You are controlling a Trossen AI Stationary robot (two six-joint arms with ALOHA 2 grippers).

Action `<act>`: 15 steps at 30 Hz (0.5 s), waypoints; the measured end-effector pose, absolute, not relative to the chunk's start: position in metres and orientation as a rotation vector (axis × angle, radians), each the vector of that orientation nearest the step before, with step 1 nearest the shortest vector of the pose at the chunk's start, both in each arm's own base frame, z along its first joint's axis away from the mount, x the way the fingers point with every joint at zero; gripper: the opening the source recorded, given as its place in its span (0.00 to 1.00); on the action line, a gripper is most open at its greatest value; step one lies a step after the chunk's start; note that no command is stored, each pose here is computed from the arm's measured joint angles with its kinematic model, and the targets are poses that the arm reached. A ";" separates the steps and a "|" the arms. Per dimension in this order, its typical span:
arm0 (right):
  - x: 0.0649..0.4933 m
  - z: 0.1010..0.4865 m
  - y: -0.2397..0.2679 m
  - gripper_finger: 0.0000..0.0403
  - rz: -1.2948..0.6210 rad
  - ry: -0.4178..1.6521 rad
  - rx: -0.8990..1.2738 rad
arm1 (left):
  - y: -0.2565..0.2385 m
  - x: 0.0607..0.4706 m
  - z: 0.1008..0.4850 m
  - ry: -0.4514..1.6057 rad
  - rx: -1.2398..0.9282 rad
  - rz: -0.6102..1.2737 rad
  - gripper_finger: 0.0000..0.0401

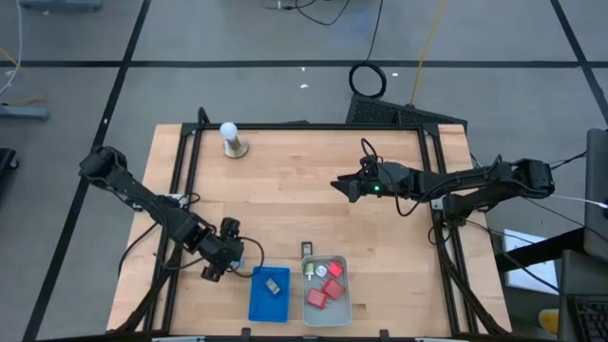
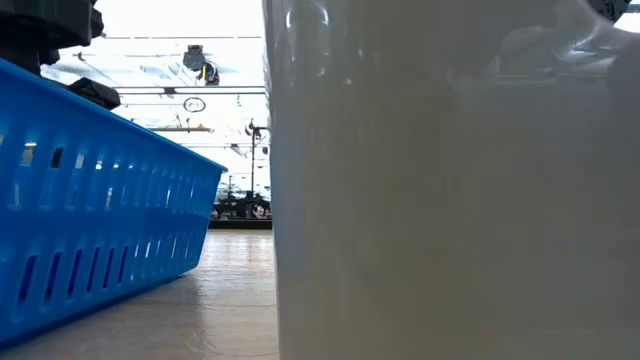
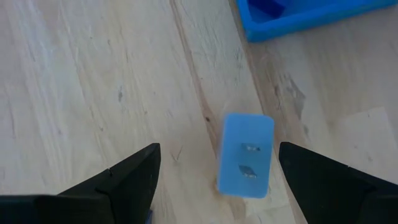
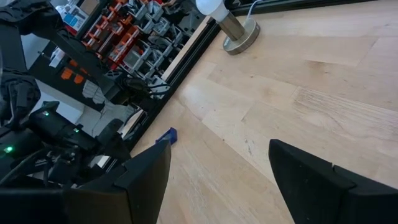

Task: Pick & Place Office items
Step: Put the blue charger adapter into the gray bin

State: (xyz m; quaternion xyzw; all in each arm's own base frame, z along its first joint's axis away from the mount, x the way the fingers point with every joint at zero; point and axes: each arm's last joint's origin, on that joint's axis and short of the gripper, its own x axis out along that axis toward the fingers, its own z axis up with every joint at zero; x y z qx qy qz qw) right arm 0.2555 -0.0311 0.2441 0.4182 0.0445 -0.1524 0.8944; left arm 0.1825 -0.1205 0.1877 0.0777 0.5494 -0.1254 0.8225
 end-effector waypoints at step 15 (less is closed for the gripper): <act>0.255 0.244 -0.031 0.66 -0.316 0.092 0.867 | -0.142 0.192 0.158 1.213 0.227 -0.330 0.82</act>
